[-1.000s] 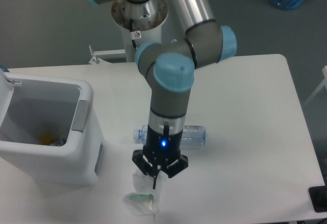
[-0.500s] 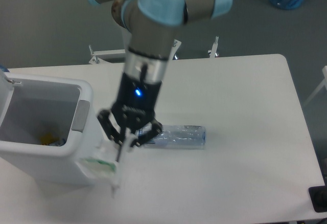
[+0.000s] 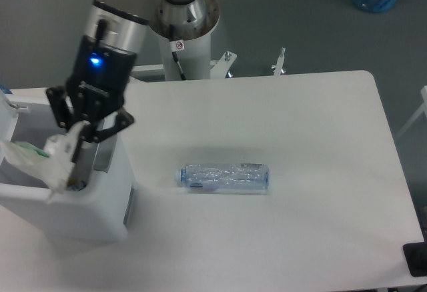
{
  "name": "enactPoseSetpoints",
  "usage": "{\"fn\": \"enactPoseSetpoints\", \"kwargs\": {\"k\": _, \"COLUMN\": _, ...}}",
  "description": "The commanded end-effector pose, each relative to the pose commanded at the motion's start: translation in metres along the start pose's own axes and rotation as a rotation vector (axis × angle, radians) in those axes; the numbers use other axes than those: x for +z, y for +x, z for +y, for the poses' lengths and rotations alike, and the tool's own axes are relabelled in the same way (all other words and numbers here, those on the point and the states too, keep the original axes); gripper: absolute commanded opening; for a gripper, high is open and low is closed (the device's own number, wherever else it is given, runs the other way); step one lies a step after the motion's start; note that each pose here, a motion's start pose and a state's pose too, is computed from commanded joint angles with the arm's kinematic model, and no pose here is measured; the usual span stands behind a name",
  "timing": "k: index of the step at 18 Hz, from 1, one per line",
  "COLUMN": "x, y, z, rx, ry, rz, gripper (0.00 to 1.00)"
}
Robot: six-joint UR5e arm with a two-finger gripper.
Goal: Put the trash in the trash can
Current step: 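Carry the paper over the white bin and open the gripper, then move the open gripper back over the clear plastic bottle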
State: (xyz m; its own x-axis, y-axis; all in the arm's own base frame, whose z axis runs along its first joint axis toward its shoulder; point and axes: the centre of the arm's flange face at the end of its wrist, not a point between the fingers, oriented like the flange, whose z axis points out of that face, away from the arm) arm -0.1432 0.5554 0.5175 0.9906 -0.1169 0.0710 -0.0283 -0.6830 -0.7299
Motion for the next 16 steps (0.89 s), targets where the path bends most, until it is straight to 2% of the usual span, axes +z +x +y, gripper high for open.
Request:
{"fn": "enactPoseSetpoints", "kwargs": {"k": 1, "x": 0.001, "y": 0.001, "z": 0.003, "rx": 0.003, "ry": -0.005, "rz": 0.002, "gripper": 0.73}}
{"fn": "enactPoseSetpoints", "kwargs": {"k": 2, "x": 0.001, "y": 0.001, "z": 0.004, "rx": 0.005, "ry": -0.005, "rz": 0.002, "gripper": 0.96}}
{"fn": "enactPoseSetpoints", "kwargs": {"k": 3, "x": 0.002, "y": 0.001, "z": 0.004, "rx": 0.000, "ry": -0.007, "rz": 0.004, "gripper": 1.00}}
{"fn": "enactPoseSetpoints", "kwargs": {"k": 8, "x": -0.001, "y": -0.010, "z": 0.003, "rx": -0.018, "ry": -0.001, "rz": -0.009, "gripper": 1.00}}
{"fn": "enactPoseSetpoints", "kwargs": {"k": 14, "x": -0.026, "y": -0.116, "z": 0.040, "rx": -0.179, "ry": -0.006, "rz": -0.128, "gripper": 1.00}}
{"fn": "enactPoseSetpoints", "kwargs": {"k": 16, "x": -0.033, "y": -0.145, "z": 0.051, "rx": -0.204, "ry": -0.007, "rz": -0.162, "gripper": 1.00}}
